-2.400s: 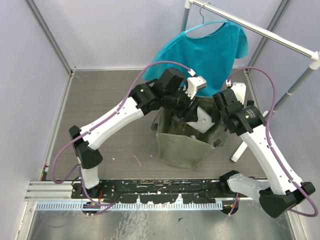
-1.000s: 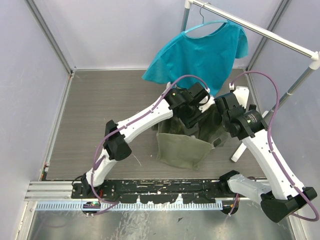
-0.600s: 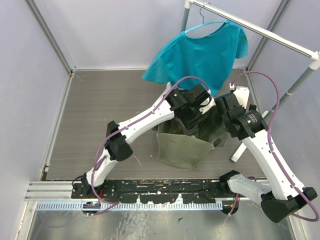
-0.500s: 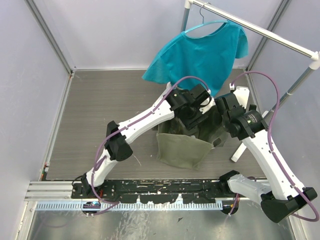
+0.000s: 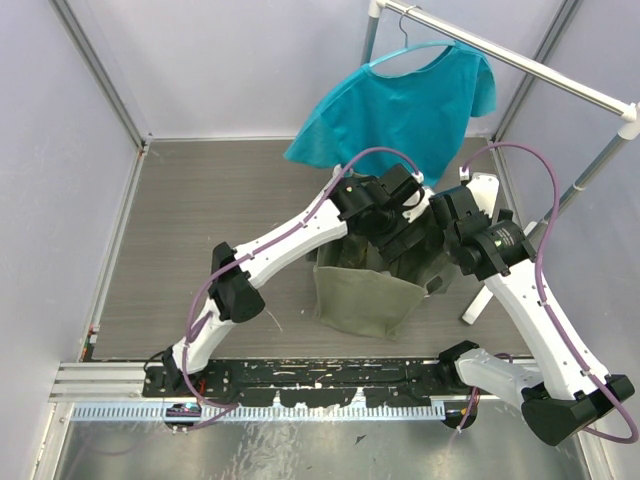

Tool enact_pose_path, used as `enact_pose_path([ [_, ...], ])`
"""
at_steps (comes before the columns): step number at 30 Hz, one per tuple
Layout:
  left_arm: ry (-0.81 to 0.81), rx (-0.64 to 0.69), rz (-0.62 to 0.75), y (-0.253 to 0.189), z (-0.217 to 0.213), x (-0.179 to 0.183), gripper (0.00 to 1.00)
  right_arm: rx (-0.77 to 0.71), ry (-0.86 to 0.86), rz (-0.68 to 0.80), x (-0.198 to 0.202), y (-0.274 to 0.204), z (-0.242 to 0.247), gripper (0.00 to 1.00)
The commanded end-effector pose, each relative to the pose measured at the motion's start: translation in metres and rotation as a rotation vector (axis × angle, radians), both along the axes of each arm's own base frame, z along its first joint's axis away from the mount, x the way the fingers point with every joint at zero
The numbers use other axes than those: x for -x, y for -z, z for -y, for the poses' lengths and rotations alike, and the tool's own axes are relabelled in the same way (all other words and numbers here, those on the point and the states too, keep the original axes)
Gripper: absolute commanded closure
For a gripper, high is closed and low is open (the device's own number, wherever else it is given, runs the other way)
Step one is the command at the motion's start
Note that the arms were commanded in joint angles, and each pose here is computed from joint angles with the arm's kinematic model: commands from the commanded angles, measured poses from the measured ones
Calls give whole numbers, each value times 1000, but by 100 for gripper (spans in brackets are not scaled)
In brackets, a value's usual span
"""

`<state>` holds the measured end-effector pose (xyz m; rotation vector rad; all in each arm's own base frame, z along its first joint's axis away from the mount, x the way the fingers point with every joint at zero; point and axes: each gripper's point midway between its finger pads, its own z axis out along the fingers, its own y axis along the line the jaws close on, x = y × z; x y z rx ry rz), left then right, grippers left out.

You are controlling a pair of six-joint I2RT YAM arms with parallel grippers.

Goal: Place the personal care products into the canvas bag

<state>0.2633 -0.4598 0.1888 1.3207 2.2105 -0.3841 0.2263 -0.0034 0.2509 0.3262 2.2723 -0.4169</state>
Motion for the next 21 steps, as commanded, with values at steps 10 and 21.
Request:
enact_pose_path([
  [10, -163, 530, 169, -198, -43, -13, 2, -28, -31, 85, -17, -11, -7, 0],
  [21, -573, 604, 440, -269, -182, -55, 2, -57, -174, 292, -44, -82, -24, 0],
])
